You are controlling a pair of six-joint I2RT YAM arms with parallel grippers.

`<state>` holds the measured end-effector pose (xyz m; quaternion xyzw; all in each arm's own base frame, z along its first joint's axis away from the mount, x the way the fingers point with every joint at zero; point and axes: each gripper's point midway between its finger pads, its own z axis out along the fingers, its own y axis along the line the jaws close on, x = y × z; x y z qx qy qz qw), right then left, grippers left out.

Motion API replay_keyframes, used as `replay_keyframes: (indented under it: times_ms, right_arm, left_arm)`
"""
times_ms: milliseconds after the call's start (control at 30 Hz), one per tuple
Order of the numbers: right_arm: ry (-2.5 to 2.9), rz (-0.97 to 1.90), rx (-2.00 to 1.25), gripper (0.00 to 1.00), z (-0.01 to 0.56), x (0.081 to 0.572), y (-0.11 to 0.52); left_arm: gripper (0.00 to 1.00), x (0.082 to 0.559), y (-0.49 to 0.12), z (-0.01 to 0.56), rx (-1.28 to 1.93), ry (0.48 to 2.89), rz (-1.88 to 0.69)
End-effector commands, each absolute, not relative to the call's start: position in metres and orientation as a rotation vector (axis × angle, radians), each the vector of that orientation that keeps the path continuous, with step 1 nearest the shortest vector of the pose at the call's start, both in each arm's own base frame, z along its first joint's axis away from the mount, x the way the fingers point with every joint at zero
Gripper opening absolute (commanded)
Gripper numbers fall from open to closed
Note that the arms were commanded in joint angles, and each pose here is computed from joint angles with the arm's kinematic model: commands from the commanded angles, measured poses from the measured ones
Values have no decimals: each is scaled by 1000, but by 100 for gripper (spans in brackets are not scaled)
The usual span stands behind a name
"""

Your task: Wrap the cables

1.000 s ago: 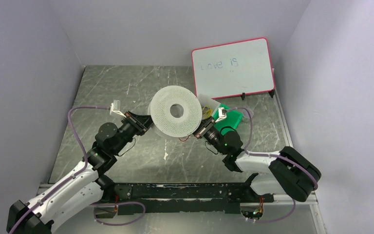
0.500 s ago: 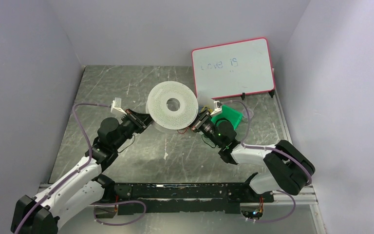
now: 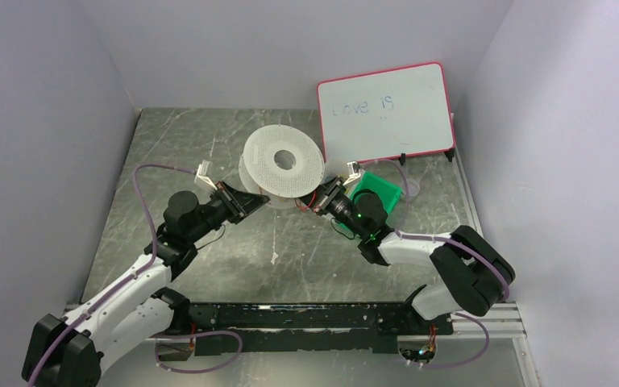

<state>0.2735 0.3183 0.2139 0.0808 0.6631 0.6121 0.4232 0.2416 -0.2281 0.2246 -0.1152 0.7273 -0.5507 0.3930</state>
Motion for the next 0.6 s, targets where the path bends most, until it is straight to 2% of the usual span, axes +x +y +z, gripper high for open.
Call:
replay_keyframes:
  times_ms: [0,300,567]
  right_arm:
    - [1638,1588,82,0,225,259,328]
    - [1685,1652,136,0,204,245,323]
    - [1653,1832,155,0,206,230,338]
  left_arm:
    - [7,219,-241,227,-97,1863,-1503]
    - [7,237,-230,233,-180,1809,-1495]
    - [7,242,-231,221,-199,1827,-1503]
